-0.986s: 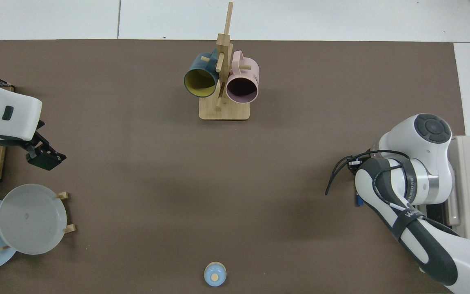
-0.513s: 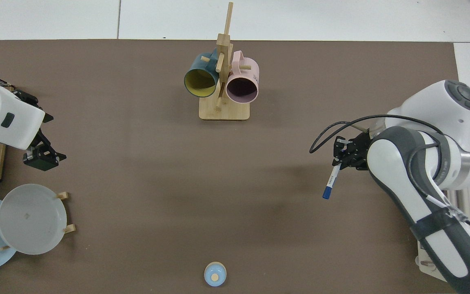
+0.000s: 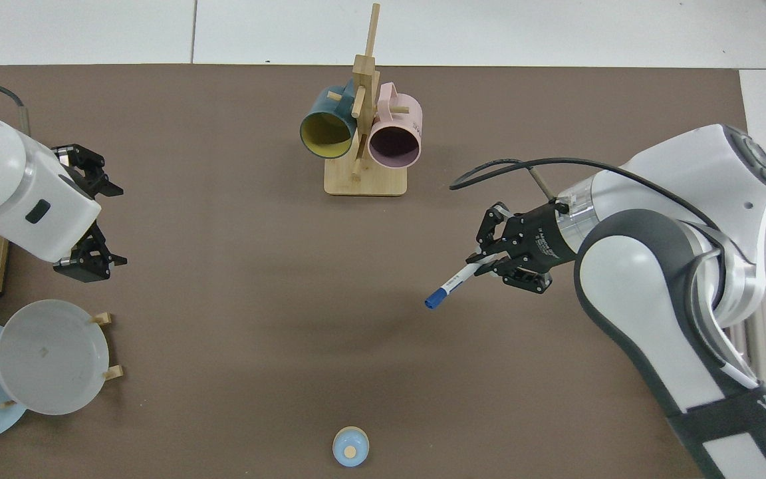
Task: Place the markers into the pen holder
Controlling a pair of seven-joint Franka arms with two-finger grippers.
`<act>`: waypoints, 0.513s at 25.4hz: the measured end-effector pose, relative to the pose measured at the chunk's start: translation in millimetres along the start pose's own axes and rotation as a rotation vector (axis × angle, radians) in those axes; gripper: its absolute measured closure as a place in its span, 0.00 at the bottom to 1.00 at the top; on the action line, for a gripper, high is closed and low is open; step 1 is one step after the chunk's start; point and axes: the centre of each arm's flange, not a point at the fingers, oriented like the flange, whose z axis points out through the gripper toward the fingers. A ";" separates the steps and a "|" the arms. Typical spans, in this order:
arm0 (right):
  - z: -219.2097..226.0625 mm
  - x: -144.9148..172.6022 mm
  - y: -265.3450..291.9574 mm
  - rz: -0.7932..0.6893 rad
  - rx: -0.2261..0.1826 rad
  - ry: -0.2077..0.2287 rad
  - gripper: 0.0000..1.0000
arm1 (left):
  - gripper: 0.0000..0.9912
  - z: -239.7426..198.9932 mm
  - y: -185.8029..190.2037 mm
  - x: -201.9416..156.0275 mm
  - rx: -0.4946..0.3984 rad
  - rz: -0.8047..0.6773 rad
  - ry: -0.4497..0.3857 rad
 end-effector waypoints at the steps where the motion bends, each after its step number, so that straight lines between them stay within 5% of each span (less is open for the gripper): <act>1: 2.2 -8.7 -2.0 0.016 -0.001 -0.005 0.83 | 0.00 -3.5 4.1 6.0 0.001 -0.007 0.000; 4: 12.8 -34.8 -7.9 0.057 0.004 -0.010 0.83 | 0.00 -12.0 16.2 23.0 0.003 -0.028 0.000; 13: 41.5 -101.8 -25.4 0.261 0.125 0.005 0.83 | 0.00 -14.3 50.0 94.4 0.003 -0.085 -0.003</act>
